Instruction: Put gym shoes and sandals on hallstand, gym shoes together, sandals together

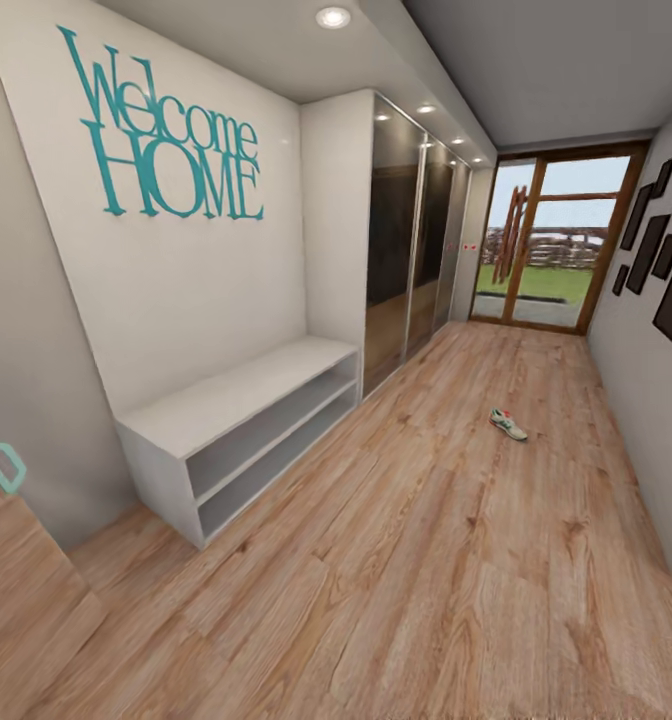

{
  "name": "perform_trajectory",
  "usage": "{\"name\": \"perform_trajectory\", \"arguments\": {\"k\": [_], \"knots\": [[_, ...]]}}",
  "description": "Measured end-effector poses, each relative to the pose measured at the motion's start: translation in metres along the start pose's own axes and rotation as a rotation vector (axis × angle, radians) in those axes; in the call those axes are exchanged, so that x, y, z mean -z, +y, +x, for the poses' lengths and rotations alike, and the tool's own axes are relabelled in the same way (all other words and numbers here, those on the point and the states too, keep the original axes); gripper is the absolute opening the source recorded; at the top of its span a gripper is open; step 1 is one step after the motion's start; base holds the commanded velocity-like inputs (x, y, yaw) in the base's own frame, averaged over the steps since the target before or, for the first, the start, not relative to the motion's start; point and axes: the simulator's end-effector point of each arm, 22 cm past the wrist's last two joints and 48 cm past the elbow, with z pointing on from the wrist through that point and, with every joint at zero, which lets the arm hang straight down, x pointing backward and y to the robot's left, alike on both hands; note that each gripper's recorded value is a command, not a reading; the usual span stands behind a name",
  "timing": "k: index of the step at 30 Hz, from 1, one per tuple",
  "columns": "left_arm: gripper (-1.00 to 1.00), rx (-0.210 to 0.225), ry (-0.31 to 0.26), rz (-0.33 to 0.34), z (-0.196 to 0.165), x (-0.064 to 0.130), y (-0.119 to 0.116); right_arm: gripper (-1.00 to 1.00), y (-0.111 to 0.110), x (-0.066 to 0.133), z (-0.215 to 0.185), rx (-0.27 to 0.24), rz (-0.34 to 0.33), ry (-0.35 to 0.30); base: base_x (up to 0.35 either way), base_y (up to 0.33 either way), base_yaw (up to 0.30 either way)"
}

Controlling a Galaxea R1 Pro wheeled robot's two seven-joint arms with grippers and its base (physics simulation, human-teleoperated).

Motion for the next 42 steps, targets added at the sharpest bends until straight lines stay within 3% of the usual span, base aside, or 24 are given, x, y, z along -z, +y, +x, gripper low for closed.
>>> {"name": "perform_trajectory", "arguments": {"k": [12, 23, 32, 36, 42], "knots": [[1.0, -0.001, -0.006, 0.002, -0.003, -0.001, -0.001, 1.0, 0.0, 0.0, 0.0, 0.0, 0.0, 0.0, 0.0, 0.0, -0.262], [1.0, -0.002, -0.018, -0.003, -0.014, -0.004, 0.003, 1.0, 0.001, -0.001, -0.002, 0.007, -0.009, -0.005, 0.0, 0.0, -0.07], [1.0, -0.018, -0.126, -0.014, -0.101, -0.029, 0.016, 1.0, -0.004, -0.015, -0.049, 0.034, -0.012, -0.092, 0.0, 0.0, -0.007], [1.0, -0.023, -0.178, -0.015, -0.149, -0.039, 0.017, 1.0, -0.003, -0.028, -0.085, 0.079, -0.023, -0.152, 0.0, 0.0, -0.001], [1.0, -0.034, -0.189, -0.012, -0.197, -0.05, 0.017, 1.0, 0.001, -0.048, -0.129, 0.164, -0.037, -0.185, 0.0, 0.0, 0.0]]}}
